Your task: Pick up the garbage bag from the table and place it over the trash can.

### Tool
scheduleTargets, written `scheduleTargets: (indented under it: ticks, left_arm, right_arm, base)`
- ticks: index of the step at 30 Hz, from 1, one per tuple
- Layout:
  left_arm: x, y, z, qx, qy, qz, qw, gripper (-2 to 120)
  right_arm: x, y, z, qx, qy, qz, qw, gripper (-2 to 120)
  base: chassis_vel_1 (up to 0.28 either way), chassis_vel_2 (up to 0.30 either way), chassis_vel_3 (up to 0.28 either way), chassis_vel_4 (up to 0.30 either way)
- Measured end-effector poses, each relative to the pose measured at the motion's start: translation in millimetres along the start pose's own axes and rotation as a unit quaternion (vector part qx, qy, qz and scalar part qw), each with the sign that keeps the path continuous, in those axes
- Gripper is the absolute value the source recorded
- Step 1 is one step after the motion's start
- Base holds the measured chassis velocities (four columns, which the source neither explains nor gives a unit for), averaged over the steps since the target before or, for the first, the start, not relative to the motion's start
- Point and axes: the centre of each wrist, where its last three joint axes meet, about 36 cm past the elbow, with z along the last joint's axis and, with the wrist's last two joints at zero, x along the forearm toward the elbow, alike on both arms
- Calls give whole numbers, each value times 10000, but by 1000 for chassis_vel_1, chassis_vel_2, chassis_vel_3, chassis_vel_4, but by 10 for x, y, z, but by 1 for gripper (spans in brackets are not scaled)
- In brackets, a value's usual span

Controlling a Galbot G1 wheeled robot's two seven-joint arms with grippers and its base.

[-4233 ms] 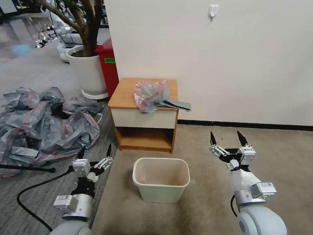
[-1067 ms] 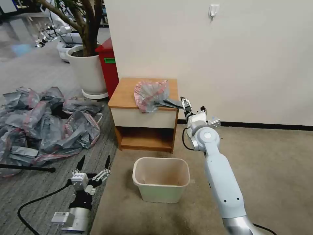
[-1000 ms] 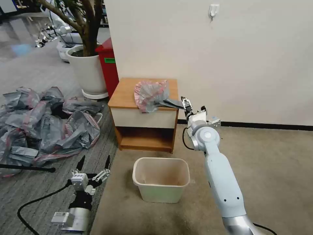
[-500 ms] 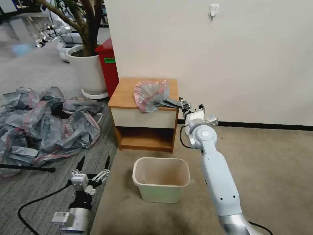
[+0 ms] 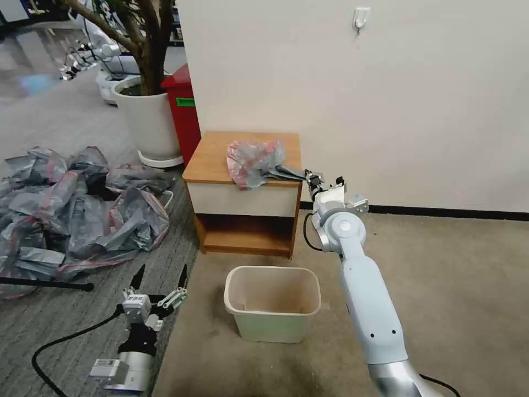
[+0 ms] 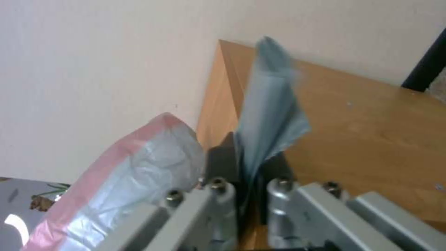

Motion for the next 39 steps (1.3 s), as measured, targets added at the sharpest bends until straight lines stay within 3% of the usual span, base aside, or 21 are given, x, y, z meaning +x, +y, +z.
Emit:
scheduleTargets:
  ticks: [13, 18, 23, 25, 27, 29, 33, 39]
  left_arm:
    - [0, -41, 45, 28, 9, 20, 10000, 100]
    - [-14, -68, 58, 43, -9, 14, 10000, 100]
    - [-34, -107, 64, 69, -37, 4, 10000, 100]
    - [-46, -122, 70, 74, -53, -2, 10000, 100]
    - [-49, -124, 72, 76, -59, -6, 10000, 100]
    - [-68, -131, 70, 88, -94, -24, 9999, 100]
    - [-72, -135, 68, 94, -112, -36, 9999, 100]
    - [-80, -137, 70, 96, -177, -56, 9998, 100]
  right_arm:
    - [49, 3, -11, 96, -39, -67, 9999, 0]
    - [245, 54, 2, 276, 40, -198, 9994, 0]
    - [648, 20, 141, 583, 270, -287, 9975, 0]
    - [1060, -93, 369, 780, 608, -196, 9949, 0]
    - [1138, -110, 427, 823, 686, -180, 9941, 0]
    - [1567, -179, 740, 992, 1053, -111, 9894, 0]
    - [2040, -238, 1040, 1093, 1349, 18, 9848, 0]
    - [2376, -391, 1263, 1436, 1451, 281, 9785, 0]
  base:
    - [0, 0, 0, 0]
    - [0, 0, 0, 0]
    - [0, 0, 0, 0]
    - [0, 0, 0, 0]
    - [0, 0, 0, 0]
    - [0, 0, 0, 0]
    - [0, 0, 0, 0]
    - [0, 0, 0, 0]
